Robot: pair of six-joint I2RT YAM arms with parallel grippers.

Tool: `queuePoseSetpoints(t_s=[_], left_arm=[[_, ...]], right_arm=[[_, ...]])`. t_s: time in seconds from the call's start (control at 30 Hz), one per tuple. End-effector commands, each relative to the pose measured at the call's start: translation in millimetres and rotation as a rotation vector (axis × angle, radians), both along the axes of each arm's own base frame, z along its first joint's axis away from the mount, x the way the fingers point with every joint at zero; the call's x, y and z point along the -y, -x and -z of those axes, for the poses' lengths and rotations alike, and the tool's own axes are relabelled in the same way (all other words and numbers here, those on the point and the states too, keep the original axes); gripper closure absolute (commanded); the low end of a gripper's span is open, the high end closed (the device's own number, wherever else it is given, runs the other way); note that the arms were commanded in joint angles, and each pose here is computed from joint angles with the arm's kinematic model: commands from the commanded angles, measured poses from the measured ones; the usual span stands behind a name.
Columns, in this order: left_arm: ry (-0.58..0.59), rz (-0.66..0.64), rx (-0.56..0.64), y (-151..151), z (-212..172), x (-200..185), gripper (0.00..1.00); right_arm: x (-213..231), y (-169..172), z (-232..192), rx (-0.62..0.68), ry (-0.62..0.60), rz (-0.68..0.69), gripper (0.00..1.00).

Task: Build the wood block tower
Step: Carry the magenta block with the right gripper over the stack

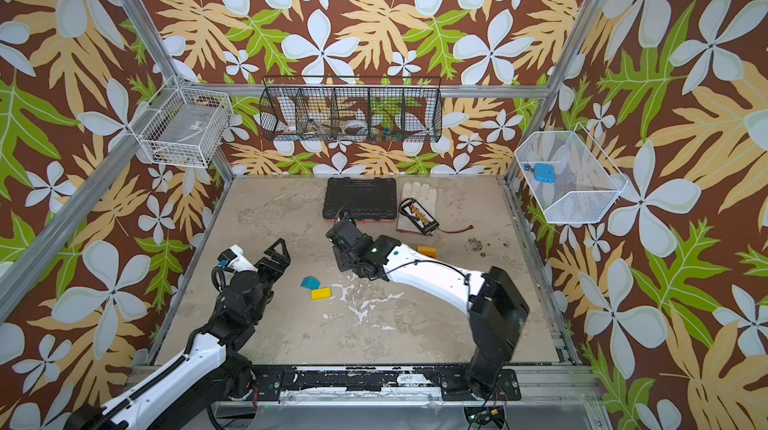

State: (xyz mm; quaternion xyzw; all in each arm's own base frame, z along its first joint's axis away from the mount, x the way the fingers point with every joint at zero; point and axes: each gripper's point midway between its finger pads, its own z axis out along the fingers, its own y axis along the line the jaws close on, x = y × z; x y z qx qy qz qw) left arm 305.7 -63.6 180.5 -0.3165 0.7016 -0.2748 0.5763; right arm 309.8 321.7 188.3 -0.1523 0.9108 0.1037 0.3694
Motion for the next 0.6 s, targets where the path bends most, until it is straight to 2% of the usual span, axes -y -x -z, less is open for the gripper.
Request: queuePoseSetpoints(t_s=[0.0,0.1,0.23,0.4,0.57], left_arm=[[-0.032,0.216,0.059,-11.2,-21.1,41.5,0.00],[-0.051,0.355,0.009,-23.2,-14.6,72.0,0.01],[-0.049,0.476,-0.066,-35.3,2.5,100.2,0.04],[-0.044,0.518,-0.097,-40.0,12.1,110.2,0.05],[-0.051,0.519,-0.080,-38.4,8.3,109.5,0.04]], right_arm=[[39.2,4.3,-15.2,0.041,-0.022,0.104,0.51],[78.8,11.9,-23.0,0.053,-0.046,0.170,0.53],[128.0,19.6,-23.5,0.069,-0.041,0.260,0.54],[181.8,23.4,-14.2,0.061,-0.055,0.362,0.54],[209.9,22.9,6.5,0.006,-0.065,0.418,0.56]])
